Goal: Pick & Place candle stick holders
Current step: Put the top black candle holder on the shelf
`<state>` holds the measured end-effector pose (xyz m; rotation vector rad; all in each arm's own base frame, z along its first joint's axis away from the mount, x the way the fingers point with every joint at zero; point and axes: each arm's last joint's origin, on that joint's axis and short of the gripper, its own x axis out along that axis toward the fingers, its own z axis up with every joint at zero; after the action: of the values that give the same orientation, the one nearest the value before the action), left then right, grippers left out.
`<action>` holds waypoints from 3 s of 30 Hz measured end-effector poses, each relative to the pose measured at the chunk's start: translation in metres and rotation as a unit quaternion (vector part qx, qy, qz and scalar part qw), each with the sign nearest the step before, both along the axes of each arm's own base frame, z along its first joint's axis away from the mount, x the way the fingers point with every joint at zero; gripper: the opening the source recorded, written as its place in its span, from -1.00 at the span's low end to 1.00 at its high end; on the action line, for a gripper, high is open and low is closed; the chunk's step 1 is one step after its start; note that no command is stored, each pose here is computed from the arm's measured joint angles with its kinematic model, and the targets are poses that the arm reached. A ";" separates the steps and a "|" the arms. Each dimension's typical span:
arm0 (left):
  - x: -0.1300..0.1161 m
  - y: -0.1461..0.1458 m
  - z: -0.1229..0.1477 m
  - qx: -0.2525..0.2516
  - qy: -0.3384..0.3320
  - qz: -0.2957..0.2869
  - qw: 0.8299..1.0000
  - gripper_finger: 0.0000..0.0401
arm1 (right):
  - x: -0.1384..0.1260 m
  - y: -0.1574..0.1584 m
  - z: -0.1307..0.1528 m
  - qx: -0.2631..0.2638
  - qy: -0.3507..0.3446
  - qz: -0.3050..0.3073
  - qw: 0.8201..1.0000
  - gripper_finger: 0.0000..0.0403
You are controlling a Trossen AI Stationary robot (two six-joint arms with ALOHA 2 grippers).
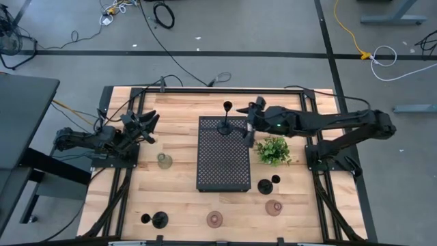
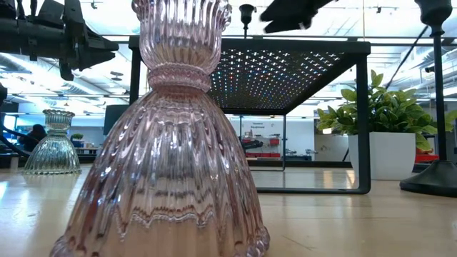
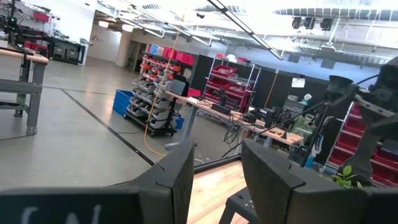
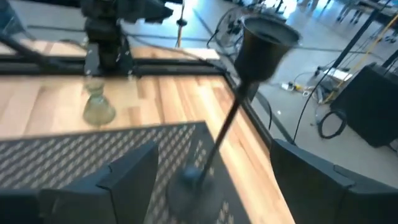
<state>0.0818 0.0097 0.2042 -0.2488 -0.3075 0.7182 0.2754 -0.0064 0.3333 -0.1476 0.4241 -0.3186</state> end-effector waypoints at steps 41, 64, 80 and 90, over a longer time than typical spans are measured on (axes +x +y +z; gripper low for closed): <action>0.000 0.000 0.000 -0.003 -0.003 -0.001 1.000 -0.31 | -0.149 0.092 -0.050 0.330 0.158 0.153 0.918 0.52; -0.001 0.001 0.000 -0.008 -0.002 0.015 1.000 -0.31 | -0.154 0.115 -0.111 0.328 0.064 0.129 0.934 0.52; -0.001 0.001 0.000 -0.010 -0.002 0.021 1.000 -0.31 | -0.152 0.114 -0.132 0.305 0.001 0.126 0.944 0.52; -0.001 0.001 0.000 -0.010 -0.002 0.021 1.000 -0.31 | -0.146 0.119 -0.135 0.294 -0.011 0.115 0.949 0.49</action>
<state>0.0810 0.0107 0.2039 -0.2624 -0.3100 0.7629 0.1298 0.1125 0.1979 0.3881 0.4590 0.0440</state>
